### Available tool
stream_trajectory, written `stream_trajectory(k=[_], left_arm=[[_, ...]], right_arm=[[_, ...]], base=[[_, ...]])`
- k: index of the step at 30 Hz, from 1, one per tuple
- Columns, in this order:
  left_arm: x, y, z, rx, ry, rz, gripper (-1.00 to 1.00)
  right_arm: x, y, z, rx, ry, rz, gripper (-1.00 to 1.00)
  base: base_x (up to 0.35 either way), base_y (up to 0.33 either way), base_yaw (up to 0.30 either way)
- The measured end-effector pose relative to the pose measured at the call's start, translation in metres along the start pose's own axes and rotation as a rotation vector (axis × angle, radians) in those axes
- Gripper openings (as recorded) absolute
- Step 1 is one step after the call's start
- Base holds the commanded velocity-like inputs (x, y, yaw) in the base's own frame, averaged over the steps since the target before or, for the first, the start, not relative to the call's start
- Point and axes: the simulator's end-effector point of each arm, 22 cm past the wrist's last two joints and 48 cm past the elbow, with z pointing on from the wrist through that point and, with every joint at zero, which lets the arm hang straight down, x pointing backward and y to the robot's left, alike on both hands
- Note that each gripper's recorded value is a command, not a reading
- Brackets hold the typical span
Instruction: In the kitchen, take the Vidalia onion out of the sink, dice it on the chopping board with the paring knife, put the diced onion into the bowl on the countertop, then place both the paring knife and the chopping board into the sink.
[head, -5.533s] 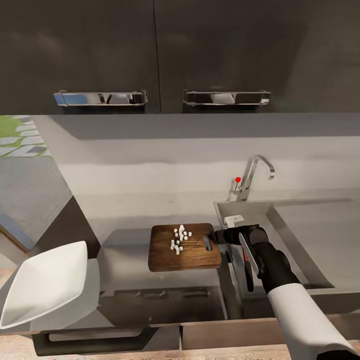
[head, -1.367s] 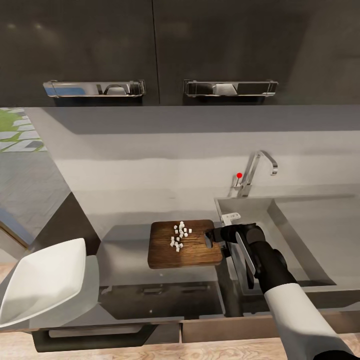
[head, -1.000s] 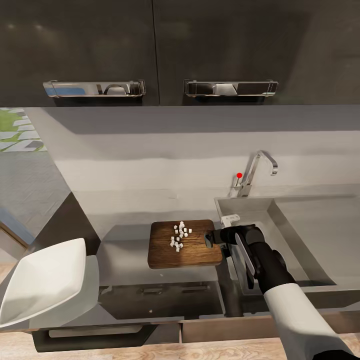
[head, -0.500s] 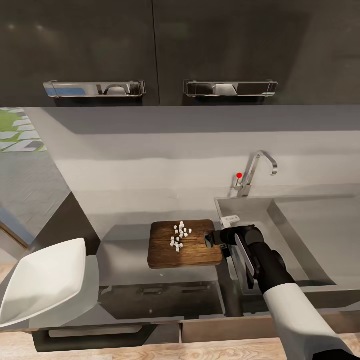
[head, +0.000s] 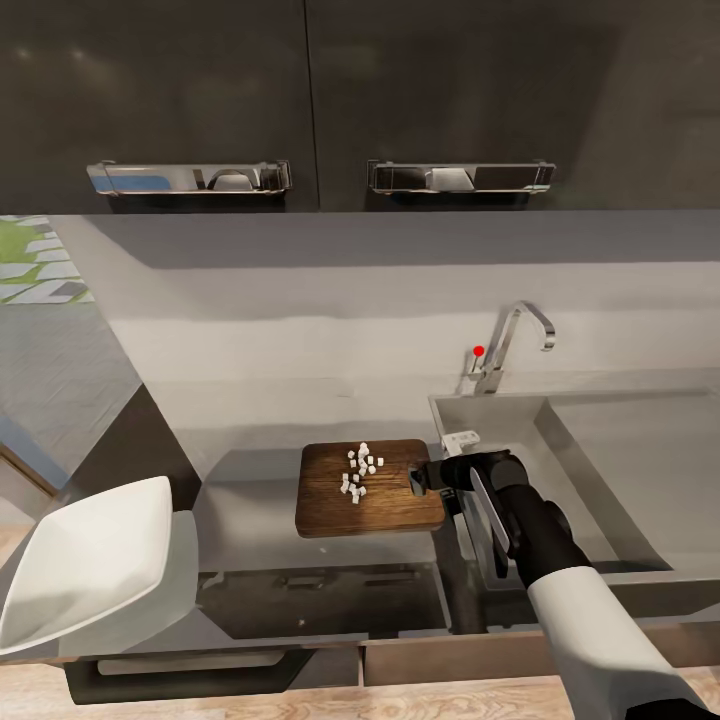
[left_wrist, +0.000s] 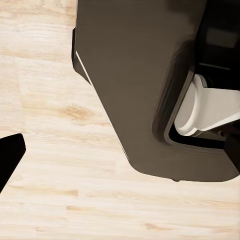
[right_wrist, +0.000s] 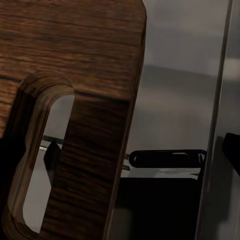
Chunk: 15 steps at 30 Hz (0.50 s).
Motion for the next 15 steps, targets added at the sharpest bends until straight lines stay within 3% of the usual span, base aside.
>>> stream_trajectory(k=[15], left_arm=[[0.0,0.0,0.0,0.0,0.0,0.0,1.0]], right_arm=[[-0.0001,-0.0002,-0.0001,-0.001,0.0,0.002,1.0]], base=[[0.0,0.0,0.0]])
